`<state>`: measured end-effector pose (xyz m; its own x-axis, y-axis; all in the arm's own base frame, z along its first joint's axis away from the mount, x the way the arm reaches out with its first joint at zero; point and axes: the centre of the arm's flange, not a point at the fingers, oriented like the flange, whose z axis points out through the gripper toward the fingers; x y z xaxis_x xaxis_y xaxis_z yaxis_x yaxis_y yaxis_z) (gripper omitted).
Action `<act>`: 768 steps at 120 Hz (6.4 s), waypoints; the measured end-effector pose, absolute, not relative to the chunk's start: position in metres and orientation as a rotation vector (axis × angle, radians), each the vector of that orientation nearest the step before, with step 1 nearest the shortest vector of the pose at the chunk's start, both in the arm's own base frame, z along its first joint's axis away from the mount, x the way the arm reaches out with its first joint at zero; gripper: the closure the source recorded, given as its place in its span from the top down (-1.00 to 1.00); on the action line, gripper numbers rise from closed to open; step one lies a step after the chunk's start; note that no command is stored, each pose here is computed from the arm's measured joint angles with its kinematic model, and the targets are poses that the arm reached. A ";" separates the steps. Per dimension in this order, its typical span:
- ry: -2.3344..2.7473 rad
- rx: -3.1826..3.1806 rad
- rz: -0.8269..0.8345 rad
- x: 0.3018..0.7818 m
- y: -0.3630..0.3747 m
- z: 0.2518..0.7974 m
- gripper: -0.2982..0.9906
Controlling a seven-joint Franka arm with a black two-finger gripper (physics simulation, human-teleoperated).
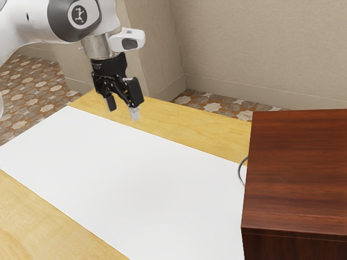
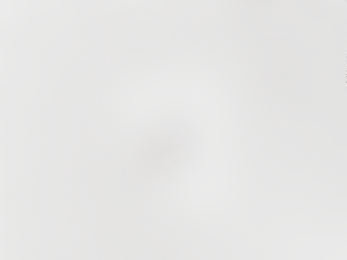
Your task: Pull the drawer handle with one arm to open the drawer
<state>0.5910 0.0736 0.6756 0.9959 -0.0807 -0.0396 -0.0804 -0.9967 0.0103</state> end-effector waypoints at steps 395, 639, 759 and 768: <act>0.593 2.435 0.247 0.577 -0.100 0.555 -0.24; 0.629 2.446 0.251 0.558 -0.068 0.544 -0.56; 0.704 2.424 0.275 0.526 -0.007 0.545 -0.56; 0.710 2.419 0.280 0.520 -0.002 0.547 -0.56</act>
<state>0.5199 -0.0018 0.5469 0.8350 0.5493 0.0324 0.4237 -0.6795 0.5989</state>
